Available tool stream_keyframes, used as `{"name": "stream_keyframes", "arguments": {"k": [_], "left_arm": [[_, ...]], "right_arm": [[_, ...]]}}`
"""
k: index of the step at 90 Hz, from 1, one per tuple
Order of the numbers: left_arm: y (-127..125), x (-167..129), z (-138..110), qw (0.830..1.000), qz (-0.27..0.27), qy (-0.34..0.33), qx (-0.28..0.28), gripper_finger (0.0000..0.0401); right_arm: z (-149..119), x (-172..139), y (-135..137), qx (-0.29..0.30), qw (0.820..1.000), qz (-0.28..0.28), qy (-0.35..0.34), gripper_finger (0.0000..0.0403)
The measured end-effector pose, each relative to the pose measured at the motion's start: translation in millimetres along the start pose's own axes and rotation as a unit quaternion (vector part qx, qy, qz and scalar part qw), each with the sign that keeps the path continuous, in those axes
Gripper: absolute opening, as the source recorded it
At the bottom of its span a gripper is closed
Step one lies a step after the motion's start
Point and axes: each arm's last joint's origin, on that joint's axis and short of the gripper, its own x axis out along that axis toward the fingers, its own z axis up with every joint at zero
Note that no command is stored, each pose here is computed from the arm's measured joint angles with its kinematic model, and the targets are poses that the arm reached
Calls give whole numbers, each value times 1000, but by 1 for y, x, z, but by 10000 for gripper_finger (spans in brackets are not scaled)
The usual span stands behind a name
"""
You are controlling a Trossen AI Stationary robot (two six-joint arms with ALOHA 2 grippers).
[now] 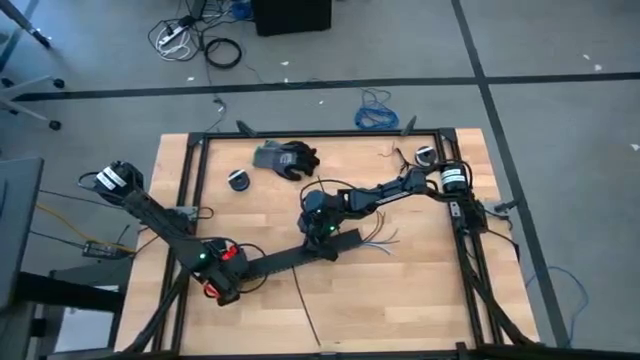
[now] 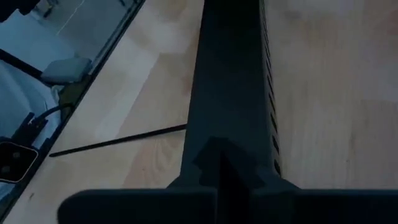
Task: Ziptie cables
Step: Close the black cable duct
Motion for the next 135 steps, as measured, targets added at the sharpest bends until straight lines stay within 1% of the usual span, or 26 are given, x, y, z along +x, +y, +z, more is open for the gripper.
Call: {"name": "stream_keyframes", "arguments": {"k": [18,29,46,62,80,94,99,111,121,130,135], "left_arm": [[-2,0,1,1000,-8,-9,4,192],[-4,2,2,1000,-13,-13,11,189],[-5,7,3,1000,-5,-7,14,188],[-5,8,3,1000,-3,-7,18,188],[-5,8,2,1000,-1,-5,25,188],[-5,8,2,1000,0,-5,26,188],[-5,8,2,1000,0,-5,26,188],[-4,8,3,1000,5,-13,24,188],[-2,7,2,1000,16,-7,24,188],[0,7,1,999,25,-3,25,188],[0,7,1,999,32,-5,25,188]], "right_arm": [[1,1,1,-5,1000,1,-6,0],[2,1,1,-9,1000,2,-12,0],[4,3,4,-20,999,9,-24,0],[7,3,5,-25,998,30,-40,0],[1,26,-6,-15,997,66,-43,0],[2,31,-7,-14,997,64,-43,0],[7,27,-4,-18,997,61,-47,0],[22,9,4,-36,997,30,-59,0],[41,-14,14,-61,995,17,-83,0],[55,-37,22,-68,993,14,-96,0],[60,-52,27,-63,994,6,-90,0]]}}
